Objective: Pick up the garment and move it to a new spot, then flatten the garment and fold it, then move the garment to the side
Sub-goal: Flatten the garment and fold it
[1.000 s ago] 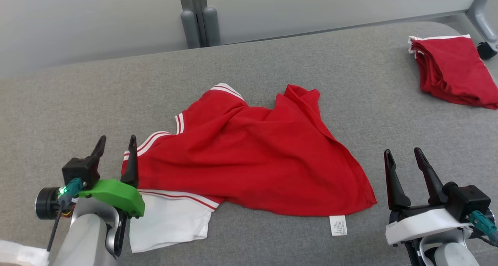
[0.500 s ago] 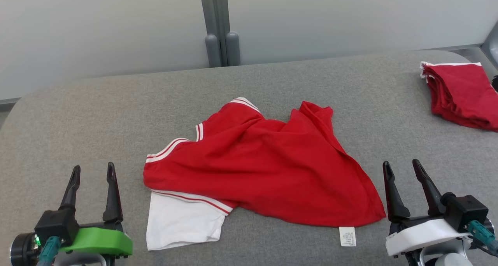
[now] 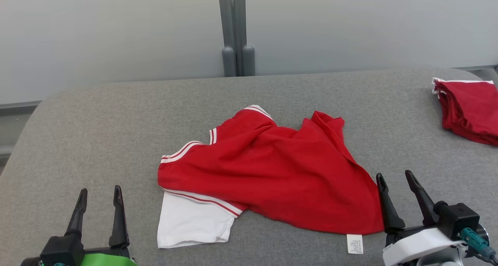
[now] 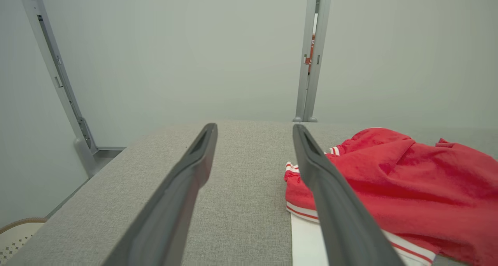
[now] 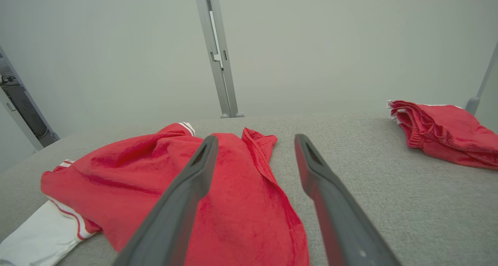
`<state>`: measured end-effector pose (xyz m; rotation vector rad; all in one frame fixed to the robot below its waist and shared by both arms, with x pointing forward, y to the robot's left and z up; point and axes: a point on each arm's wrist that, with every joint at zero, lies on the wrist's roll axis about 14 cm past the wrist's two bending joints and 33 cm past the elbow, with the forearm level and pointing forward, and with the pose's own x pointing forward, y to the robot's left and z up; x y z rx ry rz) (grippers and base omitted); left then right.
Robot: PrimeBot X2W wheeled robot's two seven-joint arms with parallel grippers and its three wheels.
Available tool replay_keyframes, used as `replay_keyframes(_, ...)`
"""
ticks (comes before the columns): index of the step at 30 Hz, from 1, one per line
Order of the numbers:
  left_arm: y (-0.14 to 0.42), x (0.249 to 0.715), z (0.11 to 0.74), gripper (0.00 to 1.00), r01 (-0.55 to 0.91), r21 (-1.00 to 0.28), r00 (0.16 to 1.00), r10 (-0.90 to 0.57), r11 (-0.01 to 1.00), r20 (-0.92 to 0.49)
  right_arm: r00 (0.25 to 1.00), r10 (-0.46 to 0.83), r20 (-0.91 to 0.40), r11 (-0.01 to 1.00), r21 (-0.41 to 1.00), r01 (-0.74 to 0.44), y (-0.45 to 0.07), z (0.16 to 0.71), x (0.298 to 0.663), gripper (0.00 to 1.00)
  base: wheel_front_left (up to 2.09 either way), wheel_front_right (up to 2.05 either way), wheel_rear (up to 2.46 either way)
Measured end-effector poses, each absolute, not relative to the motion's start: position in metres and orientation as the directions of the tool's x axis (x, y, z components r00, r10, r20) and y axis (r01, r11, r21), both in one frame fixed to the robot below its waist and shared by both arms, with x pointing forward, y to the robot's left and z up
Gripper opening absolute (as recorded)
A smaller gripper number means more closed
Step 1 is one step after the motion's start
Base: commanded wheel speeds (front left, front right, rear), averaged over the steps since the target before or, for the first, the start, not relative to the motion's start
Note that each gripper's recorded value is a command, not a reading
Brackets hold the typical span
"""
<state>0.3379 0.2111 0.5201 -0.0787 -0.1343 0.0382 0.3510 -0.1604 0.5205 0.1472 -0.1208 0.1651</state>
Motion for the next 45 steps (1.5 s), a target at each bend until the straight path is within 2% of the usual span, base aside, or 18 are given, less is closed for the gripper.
replay_keyframes(33, 0.198, 0.337, 0.498, 1.0, 0.009, -0.096, 0.998, -0.003, 0.995, 0.065, 0.983, 0.16, 0.095, 0.973, 0.15, -0.173, -0.158, 0.508, 0.345, 1.0, 0.0, 0.0, 0.0)
replay_keyframes(45, 0.168, 0.329, 0.443, 1.0, 0.076, -0.126, 0.99, -0.09, 0.989, -0.11, 0.992, 0.12, -0.025, 0.983, 0.139, -0.116, -0.175, 0.472, 0.348, 1.0, 0.0, 0.0, 0.0)
